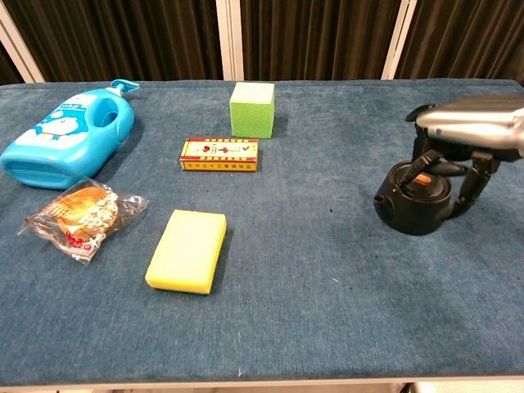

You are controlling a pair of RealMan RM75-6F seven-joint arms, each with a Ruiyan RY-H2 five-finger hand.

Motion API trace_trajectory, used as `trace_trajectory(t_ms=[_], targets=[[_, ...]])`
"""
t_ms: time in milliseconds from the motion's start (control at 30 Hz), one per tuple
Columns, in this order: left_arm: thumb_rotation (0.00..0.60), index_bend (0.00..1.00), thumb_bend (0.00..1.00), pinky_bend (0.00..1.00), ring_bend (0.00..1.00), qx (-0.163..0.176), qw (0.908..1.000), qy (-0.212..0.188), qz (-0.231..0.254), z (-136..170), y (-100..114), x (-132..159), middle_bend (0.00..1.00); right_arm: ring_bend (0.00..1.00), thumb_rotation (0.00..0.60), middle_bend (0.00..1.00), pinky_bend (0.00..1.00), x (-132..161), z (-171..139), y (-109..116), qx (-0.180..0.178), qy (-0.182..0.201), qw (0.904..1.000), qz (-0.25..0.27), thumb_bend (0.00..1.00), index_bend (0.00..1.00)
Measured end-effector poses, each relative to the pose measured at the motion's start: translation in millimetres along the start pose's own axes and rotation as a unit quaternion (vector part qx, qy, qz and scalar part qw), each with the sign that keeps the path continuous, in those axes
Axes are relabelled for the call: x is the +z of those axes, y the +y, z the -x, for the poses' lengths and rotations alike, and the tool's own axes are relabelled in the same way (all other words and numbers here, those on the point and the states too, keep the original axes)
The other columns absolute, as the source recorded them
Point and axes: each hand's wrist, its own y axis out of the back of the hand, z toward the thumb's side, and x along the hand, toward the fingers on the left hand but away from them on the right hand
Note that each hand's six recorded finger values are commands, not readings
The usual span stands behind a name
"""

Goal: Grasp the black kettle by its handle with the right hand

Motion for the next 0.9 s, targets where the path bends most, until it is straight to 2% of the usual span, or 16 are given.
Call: trace_trajectory(t_ms=[267,333,467,600,633,667,767,800,900], targets=[[0.6,0.13,0.02,0.0,0.12,0.001,1.0,-0.002,0.0,-0.4,1.0,1.4,0.22,1.0,0.311,1.0,0.18,-6.1,-0.4,12.9,-0.025,0.001,0.9994,0.023,0.0,1.0],[0.6,0.13,0.02,0.0,0.12,0.0,1.0,-0.002,-0.001,-0.7,1.1,1.9,0.22,1.0,0.278,1.0,0.18,-7.7,-0.5,15.9,-0.031,0.001,0.9992,0.027,0.0,1.0],[0.6,0.13,0.02,0.0,0.12,-0.001,1.0,-0.003,-0.001,-0.9,1.0,2.9,0.22,1.0,0.267,1.0,0.19,-9.2,-2.3,22.9,-0.048,0.004,0.9983,0.031,0.0,1.0],[0.6,0.13,0.02,0.0,0.13,0.0,1.0,-0.004,-0.001,-1.1,1.4,3.8,0.22,1.0,0.263,1.0,0.25,-8.6,-5.9,30.4,-0.072,0.007,0.997,0.03,0.0,1.0],[0.6,0.13,0.02,0.0,0.12,0.0,1.0,-0.004,-0.001,-1.2,1.5,3.9,0.22,1.0,0.266,1.0,0.27,-7.7,-7.7,32.9,-0.081,0.009,0.9962,0.031,0.03,1.0],[0.6,0.13,0.02,0.0,0.12,0.0,1.0,-0.005,-0.002,-1.2,1.6,4.1,0.22,1.0,0.273,1.0,0.28,-7.0,-9.1,34.7,-0.087,0.011,0.9957,0.03,0.1,1.0],[0.6,0.13,0.02,0.0,0.12,0.001,1.0,-0.006,-0.001,-1.3,2.0,4.9,0.22,1.0,0.326,1.0,0.31,-4.2,-14.2,38.8,-0.106,0.017,0.9939,0.027,0.39,1.0],[0.6,0.13,0.02,0.0,0.12,0.001,1.0,-0.007,-0.001,-1.1,2.0,5.1,0.22,1.0,0.334,1.0,0.31,-3.7,-15.6,38.8,-0.109,0.018,0.9936,0.027,0.43,1.0],[0.6,0.13,0.02,0.0,0.12,0.002,1.0,-0.008,-0.002,-0.5,2.5,5.4,0.22,1.0,0.34,1.0,0.32,-2.4,-18.3,37.2,-0.111,0.021,0.9931,0.029,0.48,1.0]])
